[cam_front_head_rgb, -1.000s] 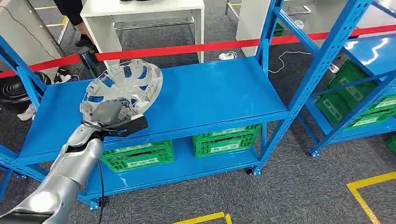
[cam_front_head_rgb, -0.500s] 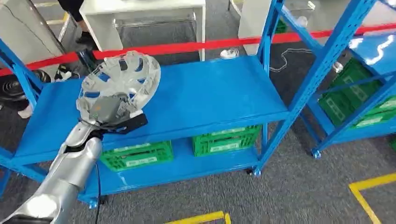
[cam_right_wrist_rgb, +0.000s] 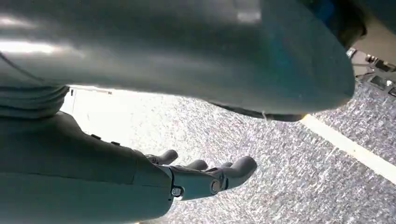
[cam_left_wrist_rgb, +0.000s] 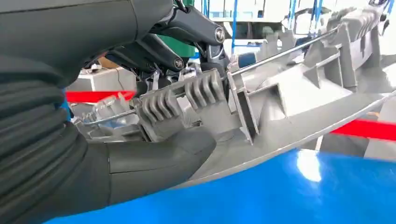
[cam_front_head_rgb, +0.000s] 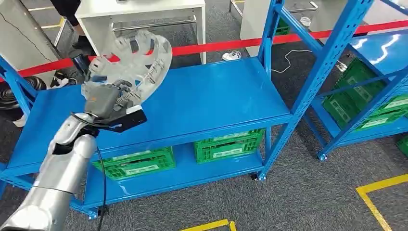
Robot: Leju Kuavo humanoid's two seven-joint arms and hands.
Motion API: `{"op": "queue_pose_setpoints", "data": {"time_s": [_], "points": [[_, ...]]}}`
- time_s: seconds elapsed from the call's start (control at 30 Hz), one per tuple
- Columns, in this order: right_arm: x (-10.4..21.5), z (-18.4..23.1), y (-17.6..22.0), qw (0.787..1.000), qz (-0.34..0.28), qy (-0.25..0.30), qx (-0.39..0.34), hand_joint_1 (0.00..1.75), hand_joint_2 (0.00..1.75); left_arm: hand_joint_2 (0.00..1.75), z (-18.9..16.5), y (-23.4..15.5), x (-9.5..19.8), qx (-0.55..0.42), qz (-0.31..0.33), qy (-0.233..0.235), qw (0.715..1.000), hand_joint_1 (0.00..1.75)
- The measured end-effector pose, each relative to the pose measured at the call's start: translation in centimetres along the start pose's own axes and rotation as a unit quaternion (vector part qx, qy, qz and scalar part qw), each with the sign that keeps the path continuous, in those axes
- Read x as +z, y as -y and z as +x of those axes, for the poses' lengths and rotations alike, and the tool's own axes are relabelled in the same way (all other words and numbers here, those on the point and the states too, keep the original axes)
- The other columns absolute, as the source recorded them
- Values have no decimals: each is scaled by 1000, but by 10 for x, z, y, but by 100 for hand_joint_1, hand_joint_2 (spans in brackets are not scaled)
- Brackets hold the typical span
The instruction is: Take the parts from the cabinet and place them on the table.
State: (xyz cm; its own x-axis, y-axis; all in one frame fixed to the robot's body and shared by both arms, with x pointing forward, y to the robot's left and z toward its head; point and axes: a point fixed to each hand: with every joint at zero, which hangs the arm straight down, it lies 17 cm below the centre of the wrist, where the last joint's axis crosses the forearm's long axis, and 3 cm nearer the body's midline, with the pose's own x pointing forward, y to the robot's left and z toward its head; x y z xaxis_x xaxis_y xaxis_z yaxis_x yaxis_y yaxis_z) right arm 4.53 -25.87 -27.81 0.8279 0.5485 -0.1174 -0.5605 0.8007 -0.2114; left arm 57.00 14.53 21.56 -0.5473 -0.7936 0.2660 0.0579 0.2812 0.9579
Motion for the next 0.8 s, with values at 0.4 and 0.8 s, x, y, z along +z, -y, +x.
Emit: {"op": "queue_pose_setpoints", "data": {"time_s": [0.4,0.8], "points": [[0,13,1,999,-1,42,-1,0,0,175,16,-54,3,4,34,47,998,175],[-1,1,1,1000,-2,6,-8,0,0,175,34,-74,15,31,31,84,995,175]]}}
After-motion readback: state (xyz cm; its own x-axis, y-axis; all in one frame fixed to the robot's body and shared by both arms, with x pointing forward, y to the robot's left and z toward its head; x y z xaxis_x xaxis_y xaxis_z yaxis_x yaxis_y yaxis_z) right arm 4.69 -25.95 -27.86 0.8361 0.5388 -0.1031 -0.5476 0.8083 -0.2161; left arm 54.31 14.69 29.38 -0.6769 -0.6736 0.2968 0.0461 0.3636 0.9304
